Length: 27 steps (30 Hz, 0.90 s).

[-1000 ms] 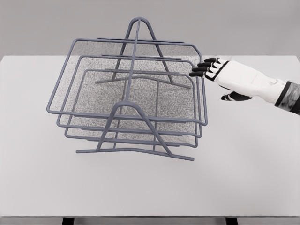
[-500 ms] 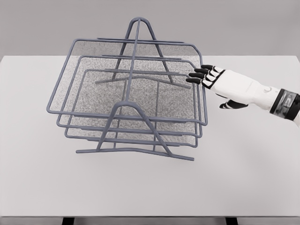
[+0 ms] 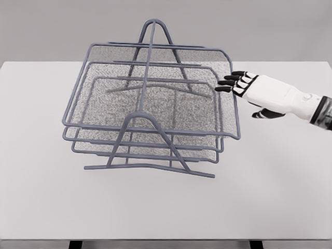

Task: Pull out the upper folder box with right arm

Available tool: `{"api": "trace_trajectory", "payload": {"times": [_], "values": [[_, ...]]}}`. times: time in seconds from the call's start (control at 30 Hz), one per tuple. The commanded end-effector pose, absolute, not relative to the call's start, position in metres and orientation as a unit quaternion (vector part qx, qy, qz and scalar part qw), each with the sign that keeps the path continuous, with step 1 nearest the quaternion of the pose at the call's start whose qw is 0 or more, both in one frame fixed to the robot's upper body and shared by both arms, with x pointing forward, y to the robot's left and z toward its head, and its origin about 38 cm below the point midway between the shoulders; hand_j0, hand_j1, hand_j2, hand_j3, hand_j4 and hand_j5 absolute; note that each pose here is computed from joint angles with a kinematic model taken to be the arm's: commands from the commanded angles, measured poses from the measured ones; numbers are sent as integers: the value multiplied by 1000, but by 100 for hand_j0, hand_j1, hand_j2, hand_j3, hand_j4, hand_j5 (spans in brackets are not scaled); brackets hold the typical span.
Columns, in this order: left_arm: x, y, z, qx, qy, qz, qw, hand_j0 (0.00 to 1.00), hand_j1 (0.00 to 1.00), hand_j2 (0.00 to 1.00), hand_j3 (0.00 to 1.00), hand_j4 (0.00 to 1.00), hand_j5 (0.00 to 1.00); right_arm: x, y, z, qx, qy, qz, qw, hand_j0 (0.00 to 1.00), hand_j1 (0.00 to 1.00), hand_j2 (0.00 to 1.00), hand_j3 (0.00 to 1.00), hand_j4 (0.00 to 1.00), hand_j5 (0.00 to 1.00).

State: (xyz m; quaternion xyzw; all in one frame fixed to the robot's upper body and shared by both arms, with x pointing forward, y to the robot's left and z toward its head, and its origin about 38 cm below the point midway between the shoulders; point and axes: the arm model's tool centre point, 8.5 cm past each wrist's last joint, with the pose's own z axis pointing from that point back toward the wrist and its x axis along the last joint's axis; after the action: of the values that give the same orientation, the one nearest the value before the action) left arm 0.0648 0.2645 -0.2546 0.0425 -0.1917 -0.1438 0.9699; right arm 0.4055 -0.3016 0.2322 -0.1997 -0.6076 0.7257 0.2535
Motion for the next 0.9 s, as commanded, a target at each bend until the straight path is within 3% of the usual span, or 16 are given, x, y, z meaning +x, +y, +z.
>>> {"api": "trace_trajectory", "payload": {"times": [0.0, 0.87], "values": [[65, 265, -255, 43, -192, -143, 970, 100, 100, 100, 100, 100, 100, 407, -310, 232, -221, -586, 739, 250, 100, 100, 100, 100, 100, 100], [65, 265, -255, 43, -192, -143, 970, 100, 100, 100, 100, 100, 100, 397, -355, 258, -254, -568, 735, 268, 100, 100, 100, 100, 100, 100]]}}
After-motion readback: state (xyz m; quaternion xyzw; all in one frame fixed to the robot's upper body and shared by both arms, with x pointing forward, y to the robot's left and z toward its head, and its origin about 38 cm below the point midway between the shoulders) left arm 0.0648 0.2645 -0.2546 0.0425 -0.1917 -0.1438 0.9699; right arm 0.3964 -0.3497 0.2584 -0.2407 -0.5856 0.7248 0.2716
